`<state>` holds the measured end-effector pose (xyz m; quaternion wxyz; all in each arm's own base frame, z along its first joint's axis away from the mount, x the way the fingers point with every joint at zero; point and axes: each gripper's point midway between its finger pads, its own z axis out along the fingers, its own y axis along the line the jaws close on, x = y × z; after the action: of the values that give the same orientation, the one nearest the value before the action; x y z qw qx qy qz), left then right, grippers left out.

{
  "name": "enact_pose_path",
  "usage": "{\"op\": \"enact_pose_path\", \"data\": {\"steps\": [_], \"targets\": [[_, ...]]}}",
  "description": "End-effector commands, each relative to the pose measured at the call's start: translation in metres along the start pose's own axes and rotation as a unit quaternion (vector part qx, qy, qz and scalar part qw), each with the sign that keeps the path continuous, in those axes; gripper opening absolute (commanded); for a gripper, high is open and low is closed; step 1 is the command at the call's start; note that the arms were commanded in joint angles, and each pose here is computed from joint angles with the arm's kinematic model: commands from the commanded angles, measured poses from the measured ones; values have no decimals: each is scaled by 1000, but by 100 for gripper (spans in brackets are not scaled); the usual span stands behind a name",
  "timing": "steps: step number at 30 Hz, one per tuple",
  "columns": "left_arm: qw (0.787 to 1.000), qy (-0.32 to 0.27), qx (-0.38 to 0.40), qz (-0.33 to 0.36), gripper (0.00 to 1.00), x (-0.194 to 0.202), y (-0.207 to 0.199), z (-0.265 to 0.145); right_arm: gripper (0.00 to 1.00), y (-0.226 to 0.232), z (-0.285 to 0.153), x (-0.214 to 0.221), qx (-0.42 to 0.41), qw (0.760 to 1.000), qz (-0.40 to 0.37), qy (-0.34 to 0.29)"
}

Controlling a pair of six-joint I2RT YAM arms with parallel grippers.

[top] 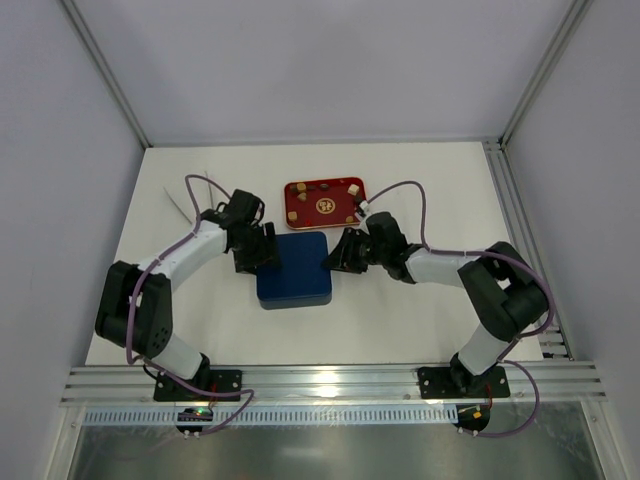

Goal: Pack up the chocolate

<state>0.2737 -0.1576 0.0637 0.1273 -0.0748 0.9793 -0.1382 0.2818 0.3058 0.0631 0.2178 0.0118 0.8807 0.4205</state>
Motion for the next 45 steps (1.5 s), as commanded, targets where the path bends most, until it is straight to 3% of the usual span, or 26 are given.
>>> {"op": "enact_pose_path", "data": {"steps": [1,5,9,16,20,26,35,40,45], "targets": [[995,56,-84,-2,65,36,38,35,33,-50,8,44,72,996,15,50],[994,61,-87,-6,65,42,42,38,32,-58,8,51,77,995,19,56],[994,70,-88,-3,65,47,44,41,24,-54,6,51,68,996,19,55],[993,87,-74,6,61,55,37,45,24,-44,-13,49,61,997,14,38],[992,95,-77,17,59,64,30,53,41,-39,-20,45,59,998,8,26],[994,91,-64,13,53,67,25,50,54,-39,-20,34,75,997,-6,22],[998,14,-58,33,76,10,13,5,57,-24,-18,8,64,998,-20,14],[999,-16,-16,27,78,-33,0,-11,58,-20,-24,-11,56,998,-22,2],[999,-21,4,38,78,-59,-12,-2,62,-11,-22,-26,39,999,-25,-2]]}}
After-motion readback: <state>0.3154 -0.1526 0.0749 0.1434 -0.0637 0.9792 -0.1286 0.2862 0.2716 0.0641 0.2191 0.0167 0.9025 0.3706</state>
